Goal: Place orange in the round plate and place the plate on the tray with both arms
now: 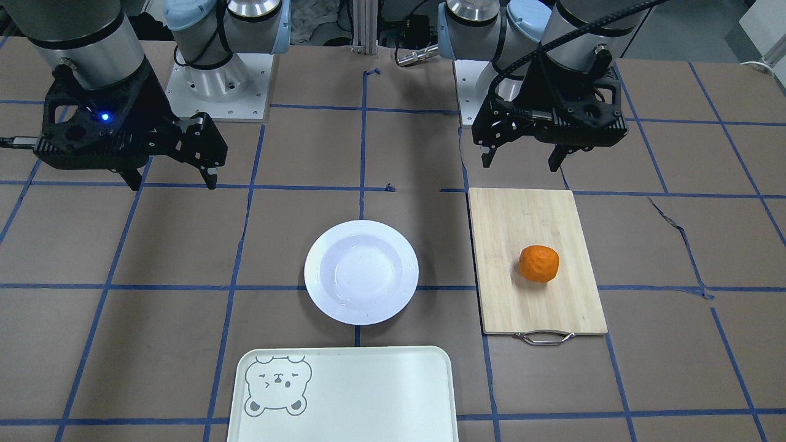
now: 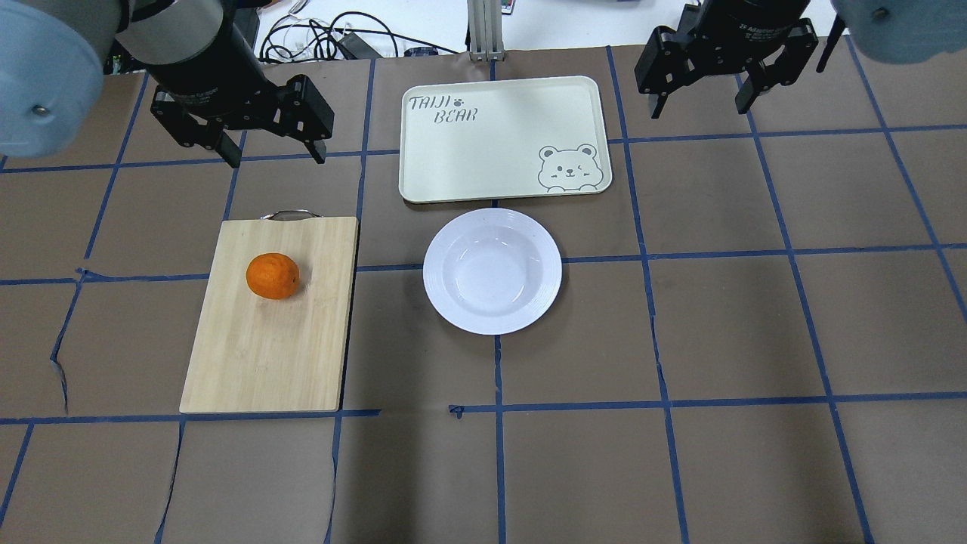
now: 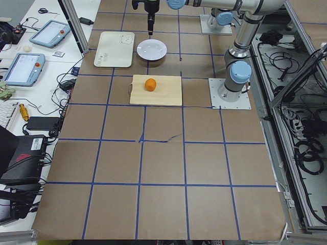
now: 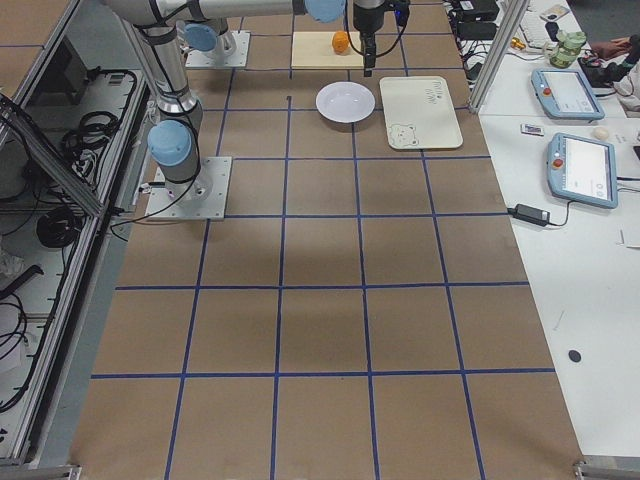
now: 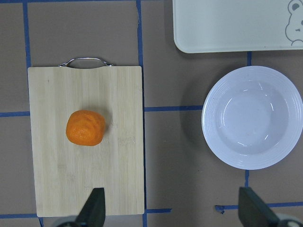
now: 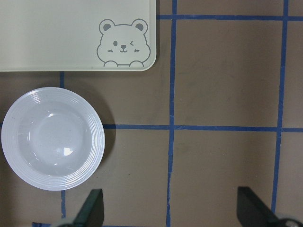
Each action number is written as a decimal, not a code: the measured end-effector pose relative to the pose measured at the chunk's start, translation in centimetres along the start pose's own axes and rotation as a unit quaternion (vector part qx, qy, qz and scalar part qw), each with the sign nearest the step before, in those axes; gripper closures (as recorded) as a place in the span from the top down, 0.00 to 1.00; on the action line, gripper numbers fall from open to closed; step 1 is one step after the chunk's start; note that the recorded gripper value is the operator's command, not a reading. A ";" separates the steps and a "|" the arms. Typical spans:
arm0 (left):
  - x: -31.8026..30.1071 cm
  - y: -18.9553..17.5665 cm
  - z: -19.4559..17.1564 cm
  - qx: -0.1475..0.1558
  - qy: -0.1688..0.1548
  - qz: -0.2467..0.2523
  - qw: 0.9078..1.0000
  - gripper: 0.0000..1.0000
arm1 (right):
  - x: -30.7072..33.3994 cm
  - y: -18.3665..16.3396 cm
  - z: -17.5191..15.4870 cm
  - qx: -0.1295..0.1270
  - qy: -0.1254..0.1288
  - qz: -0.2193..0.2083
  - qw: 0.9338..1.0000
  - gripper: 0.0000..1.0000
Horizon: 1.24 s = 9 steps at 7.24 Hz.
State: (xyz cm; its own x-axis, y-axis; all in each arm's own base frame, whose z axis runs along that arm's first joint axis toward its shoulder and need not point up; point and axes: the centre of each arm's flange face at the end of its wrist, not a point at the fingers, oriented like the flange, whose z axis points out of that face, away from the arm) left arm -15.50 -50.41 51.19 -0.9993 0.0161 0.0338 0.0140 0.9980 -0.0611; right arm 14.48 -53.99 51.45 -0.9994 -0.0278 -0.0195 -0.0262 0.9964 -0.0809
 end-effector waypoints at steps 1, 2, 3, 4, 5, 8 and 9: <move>0.0 0.0 0.0 0.000 -0.001 0.000 1.000 1.00 | 0.0 0.0 0.0 0.000 0.000 0.000 1.000 1.00; 0.0 0.0 0.0 0.000 -0.001 0.000 1.000 1.00 | 0.0 0.0 0.0 0.000 -0.001 0.000 1.000 1.00; 0.0 0.0 -0.1 0.000 -0.002 -0.001 1.000 1.00 | 0.0 0.0 0.0 0.001 0.000 0.000 1.000 1.00; -0.1 0.0 -0.2 0.001 -0.002 -0.002 1.000 1.00 | 0.0 0.0 0.0 0.001 0.000 0.000 1.000 1.00; -0.3 -0.1 -0.2 0.000 -0.004 -0.003 1.000 1.00 | 0.0 0.0 0.0 0.001 0.000 0.000 1.000 1.00; -0.7 -0.9 0.5 -0.008 -0.006 -0.007 1.000 1.00 | 0.1 0.0 0.0 0.001 0.002 0.000 1.000 1.00; -0.8 -0.9 0.8 -0.011 -0.006 -0.007 1.000 1.00 | 0.1 0.0 0.0 0.001 0.002 0.000 1.000 1.00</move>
State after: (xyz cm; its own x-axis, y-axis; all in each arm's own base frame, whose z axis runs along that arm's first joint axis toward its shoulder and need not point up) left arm -14.72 -51.39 50.44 -0.9998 0.0007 0.0220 -0.0001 0.9992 -0.0388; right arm 14.41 -54.01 51.46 -0.9995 -0.0270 -0.0148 -0.0257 0.9963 -0.0823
